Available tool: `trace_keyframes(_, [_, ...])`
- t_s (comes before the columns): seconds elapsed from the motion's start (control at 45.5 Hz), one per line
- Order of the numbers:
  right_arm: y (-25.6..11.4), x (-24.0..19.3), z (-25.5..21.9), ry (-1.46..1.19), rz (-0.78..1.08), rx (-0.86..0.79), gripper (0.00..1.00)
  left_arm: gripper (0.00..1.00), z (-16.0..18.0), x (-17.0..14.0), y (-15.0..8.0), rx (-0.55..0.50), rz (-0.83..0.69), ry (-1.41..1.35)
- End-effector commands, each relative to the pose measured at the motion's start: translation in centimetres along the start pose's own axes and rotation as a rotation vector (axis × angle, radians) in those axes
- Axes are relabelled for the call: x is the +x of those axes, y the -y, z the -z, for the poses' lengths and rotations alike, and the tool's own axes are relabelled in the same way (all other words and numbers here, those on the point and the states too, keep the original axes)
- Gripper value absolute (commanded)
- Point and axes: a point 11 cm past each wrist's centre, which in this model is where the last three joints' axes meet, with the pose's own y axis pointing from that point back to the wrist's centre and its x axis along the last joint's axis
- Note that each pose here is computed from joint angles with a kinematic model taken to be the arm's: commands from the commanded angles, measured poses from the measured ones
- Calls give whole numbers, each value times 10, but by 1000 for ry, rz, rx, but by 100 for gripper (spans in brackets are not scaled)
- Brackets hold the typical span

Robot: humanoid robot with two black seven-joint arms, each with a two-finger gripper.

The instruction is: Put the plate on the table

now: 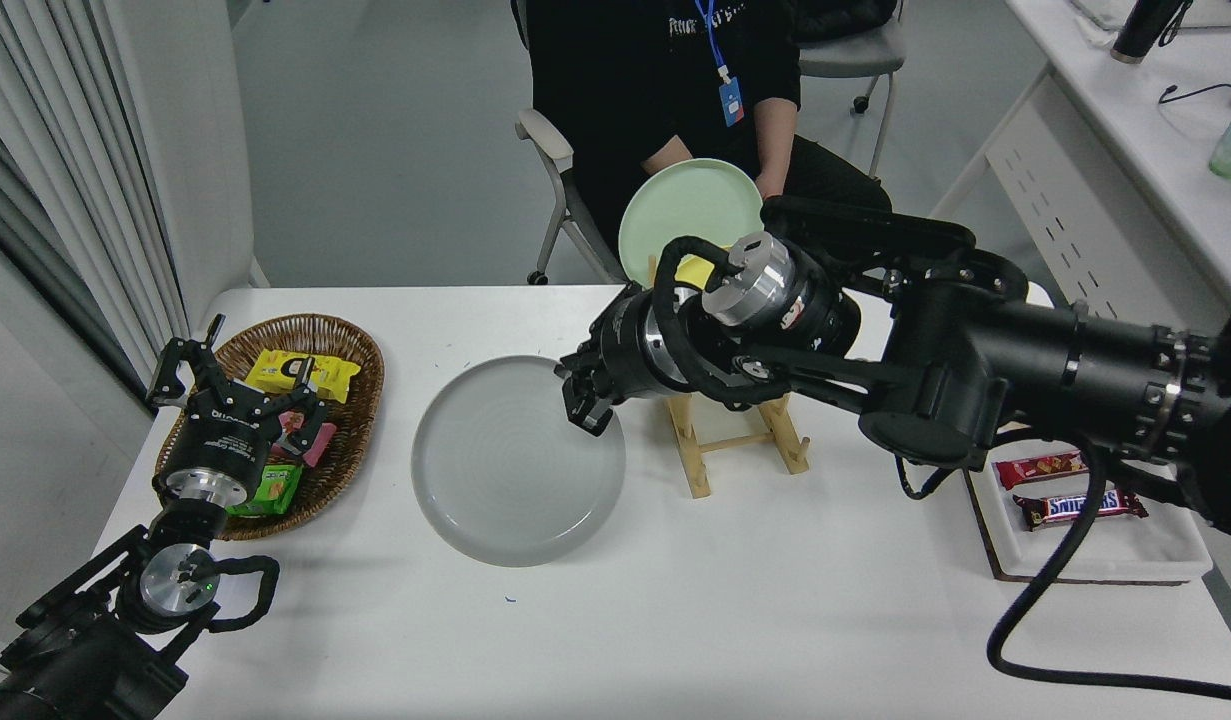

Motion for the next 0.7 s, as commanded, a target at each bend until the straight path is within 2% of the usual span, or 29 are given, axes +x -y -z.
trace_keyframes(0.0, [23,25,-12,115,-40,-76,0,98,0,0,0,0,0,0])
trace_keyframes(0.681, [53,76,-16,339,-74,-142,0,98,0,0,0,1,0,0])
